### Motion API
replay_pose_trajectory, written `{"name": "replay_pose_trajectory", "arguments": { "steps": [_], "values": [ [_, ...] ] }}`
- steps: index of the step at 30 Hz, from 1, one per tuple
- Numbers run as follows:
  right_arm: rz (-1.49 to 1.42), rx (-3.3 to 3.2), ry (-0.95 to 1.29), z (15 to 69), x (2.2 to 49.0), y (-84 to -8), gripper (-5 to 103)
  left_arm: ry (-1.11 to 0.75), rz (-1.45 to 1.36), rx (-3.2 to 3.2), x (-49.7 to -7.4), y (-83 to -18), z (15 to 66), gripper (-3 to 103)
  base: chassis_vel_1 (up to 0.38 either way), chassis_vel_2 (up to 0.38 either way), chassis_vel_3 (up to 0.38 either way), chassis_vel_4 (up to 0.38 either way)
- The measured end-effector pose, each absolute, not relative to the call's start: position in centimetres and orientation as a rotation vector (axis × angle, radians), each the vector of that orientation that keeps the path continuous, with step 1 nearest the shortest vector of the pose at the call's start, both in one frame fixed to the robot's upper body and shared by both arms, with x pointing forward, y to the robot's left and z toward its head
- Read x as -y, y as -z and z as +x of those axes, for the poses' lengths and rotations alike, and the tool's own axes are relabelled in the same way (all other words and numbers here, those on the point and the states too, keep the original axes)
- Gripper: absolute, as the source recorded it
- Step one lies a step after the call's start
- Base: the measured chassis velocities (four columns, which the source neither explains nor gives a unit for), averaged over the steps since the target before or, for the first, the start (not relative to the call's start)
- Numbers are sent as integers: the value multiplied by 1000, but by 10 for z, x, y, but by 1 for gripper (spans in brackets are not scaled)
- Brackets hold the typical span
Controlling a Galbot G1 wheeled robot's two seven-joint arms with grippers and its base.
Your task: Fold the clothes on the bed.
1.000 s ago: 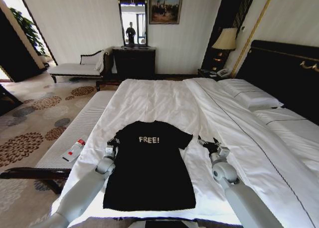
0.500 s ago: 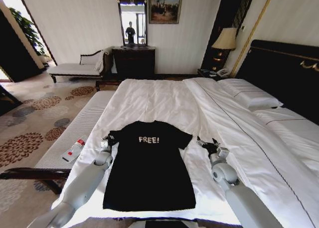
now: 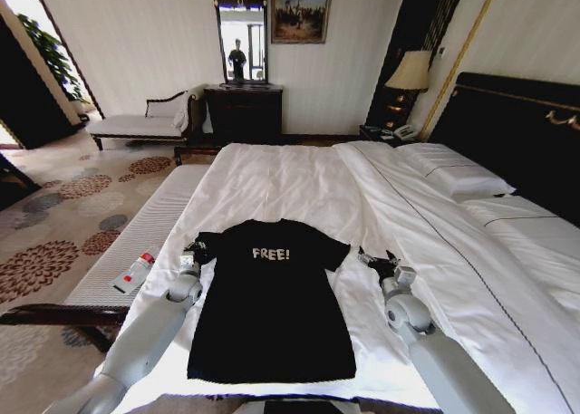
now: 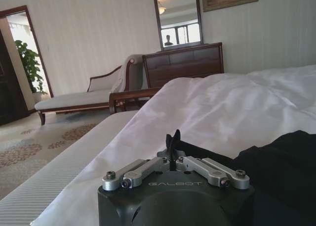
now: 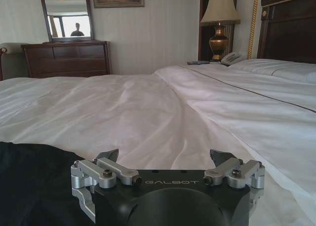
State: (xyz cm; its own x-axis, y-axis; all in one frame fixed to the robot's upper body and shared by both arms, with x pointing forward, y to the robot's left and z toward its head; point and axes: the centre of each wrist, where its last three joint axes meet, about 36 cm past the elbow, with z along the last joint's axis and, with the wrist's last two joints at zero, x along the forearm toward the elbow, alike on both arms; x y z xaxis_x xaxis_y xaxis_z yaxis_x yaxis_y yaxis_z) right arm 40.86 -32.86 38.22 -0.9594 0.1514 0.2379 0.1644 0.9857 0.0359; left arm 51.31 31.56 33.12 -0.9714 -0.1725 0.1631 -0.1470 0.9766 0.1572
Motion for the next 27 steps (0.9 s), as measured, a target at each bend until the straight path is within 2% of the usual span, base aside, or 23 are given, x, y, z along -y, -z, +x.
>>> {"name": "replay_pose_trajectory", "arguments": {
  "steps": [27],
  "values": [
    [-229,2899,109,408,329,-392,100,173,375,2802,-325,-317,523,0,0,0,0,0]
  ]
}}
